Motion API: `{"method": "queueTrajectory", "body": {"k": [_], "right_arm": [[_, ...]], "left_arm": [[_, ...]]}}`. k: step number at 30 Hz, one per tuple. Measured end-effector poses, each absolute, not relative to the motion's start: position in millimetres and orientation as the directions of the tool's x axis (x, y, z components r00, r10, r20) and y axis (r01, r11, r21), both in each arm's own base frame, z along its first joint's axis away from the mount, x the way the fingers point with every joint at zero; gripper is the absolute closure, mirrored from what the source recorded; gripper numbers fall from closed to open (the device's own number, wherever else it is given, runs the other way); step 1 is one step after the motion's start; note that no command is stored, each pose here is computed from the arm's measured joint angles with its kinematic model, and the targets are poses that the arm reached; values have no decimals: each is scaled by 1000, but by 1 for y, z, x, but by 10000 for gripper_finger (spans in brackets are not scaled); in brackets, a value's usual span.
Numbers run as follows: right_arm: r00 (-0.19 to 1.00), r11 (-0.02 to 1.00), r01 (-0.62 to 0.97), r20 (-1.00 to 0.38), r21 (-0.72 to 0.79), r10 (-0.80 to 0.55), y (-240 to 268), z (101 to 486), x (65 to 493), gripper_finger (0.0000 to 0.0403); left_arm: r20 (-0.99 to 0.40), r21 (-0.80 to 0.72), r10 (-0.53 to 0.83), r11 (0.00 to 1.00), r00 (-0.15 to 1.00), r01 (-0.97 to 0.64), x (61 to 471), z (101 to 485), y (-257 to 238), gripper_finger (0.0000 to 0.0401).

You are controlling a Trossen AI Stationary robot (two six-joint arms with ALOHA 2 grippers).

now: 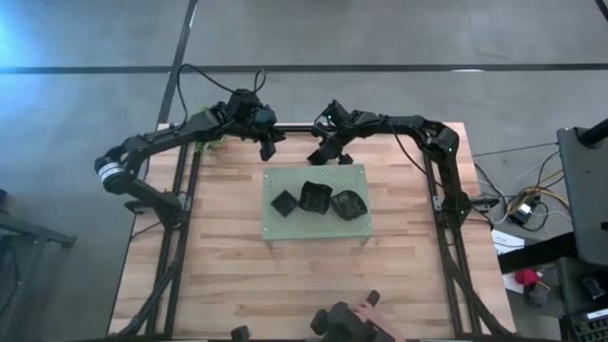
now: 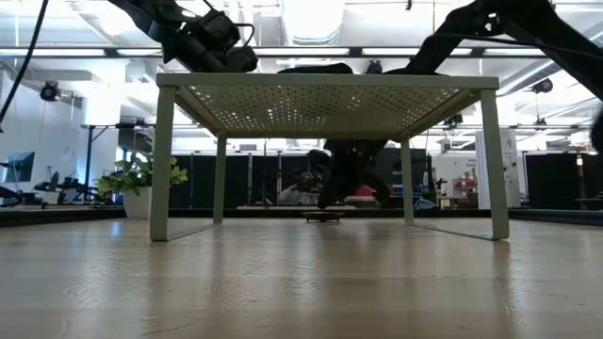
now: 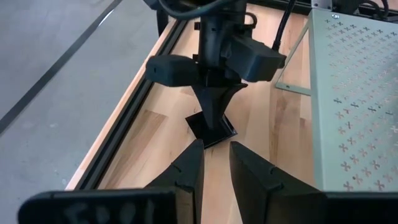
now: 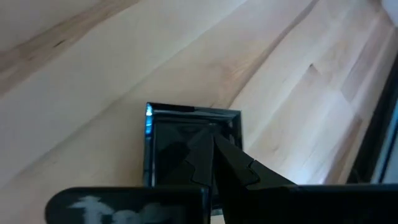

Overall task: Pick & Place Mini shaped plates
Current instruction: Stack the square plate on top of the square plate on the shelf

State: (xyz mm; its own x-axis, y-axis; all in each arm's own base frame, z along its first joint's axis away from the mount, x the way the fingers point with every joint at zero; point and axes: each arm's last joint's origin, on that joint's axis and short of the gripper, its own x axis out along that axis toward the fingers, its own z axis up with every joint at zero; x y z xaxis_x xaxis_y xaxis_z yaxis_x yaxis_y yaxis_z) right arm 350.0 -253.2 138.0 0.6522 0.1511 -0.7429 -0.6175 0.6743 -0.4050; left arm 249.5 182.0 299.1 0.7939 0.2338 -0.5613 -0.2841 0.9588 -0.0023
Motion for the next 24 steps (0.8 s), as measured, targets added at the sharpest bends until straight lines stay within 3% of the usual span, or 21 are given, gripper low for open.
{"method": "queueTrajectory", "body": {"k": [11, 24], "right_arm": [[626, 665, -597, -779, -449, 35, -254, 143, 352, 394], [649, 674, -567, -761, -473, 12, -256, 145, 354, 394]], "left_arm": [[-561, -2, 234, 959, 794, -284, 250, 299, 182, 330], [-561, -3, 234, 959, 794, -285, 250, 299, 182, 330]]}}
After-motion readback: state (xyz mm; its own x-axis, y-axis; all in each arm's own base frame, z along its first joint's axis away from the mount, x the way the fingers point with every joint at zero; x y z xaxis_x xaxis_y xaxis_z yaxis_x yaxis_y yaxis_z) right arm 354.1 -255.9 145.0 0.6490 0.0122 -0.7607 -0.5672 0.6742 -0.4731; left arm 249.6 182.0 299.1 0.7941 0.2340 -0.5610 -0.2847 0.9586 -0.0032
